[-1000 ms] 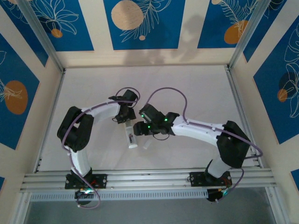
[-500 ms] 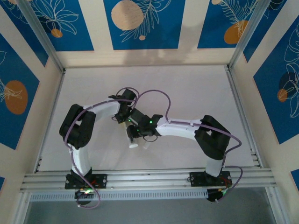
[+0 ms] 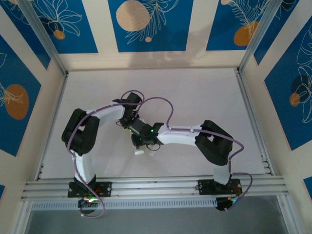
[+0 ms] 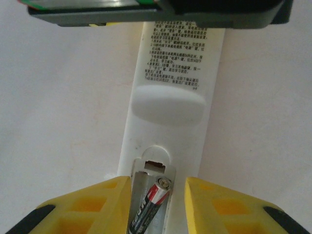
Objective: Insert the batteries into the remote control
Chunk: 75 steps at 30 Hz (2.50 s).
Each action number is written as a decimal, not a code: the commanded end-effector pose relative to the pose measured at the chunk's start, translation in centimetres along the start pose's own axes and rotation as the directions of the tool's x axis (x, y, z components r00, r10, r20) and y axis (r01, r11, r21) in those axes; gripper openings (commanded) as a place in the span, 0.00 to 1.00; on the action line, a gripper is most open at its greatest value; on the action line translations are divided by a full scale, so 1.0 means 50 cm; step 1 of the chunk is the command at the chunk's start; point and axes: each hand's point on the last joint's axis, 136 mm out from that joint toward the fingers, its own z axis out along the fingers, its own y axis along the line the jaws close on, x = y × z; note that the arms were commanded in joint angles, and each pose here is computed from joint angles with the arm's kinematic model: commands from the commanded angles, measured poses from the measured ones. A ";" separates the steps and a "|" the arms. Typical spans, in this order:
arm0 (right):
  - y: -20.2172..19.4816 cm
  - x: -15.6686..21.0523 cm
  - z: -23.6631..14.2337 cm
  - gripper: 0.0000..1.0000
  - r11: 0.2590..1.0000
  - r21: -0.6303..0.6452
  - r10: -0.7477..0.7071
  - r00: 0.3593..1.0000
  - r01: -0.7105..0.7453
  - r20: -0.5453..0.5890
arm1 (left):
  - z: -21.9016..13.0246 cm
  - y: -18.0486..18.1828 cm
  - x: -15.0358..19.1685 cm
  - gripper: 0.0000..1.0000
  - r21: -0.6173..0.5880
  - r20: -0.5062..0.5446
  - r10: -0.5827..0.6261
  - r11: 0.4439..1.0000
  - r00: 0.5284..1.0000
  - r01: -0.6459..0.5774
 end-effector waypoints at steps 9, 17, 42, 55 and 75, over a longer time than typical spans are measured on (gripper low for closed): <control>0.005 0.017 0.022 0.29 0.999 0.011 0.048 0.998 -0.047 -0.042 | 0.017 0.006 0.011 0.38 -0.006 -0.040 0.007 1.000 0.999 -0.007; 0.004 0.025 0.019 0.21 0.999 0.021 0.042 0.998 -0.041 -0.052 | 0.016 0.007 0.011 0.37 -0.008 -0.040 0.005 1.000 0.999 -0.005; 0.016 0.089 0.026 0.15 1.000 0.003 -0.013 0.992 0.014 -0.127 | 0.021 0.011 0.009 0.35 -0.024 -0.035 -0.007 1.000 0.999 0.006; -0.001 0.110 0.034 0.08 1.000 0.030 0.015 0.986 -0.010 -0.167 | 0.014 0.010 0.008 0.35 -0.017 -0.028 -0.008 1.000 1.000 0.007; 0.038 -0.001 -0.104 0.07 0.995 -0.096 0.030 0.999 -0.032 -0.018 | 0.019 0.002 0.010 0.34 -0.003 -0.024 0.000 1.000 1.000 0.000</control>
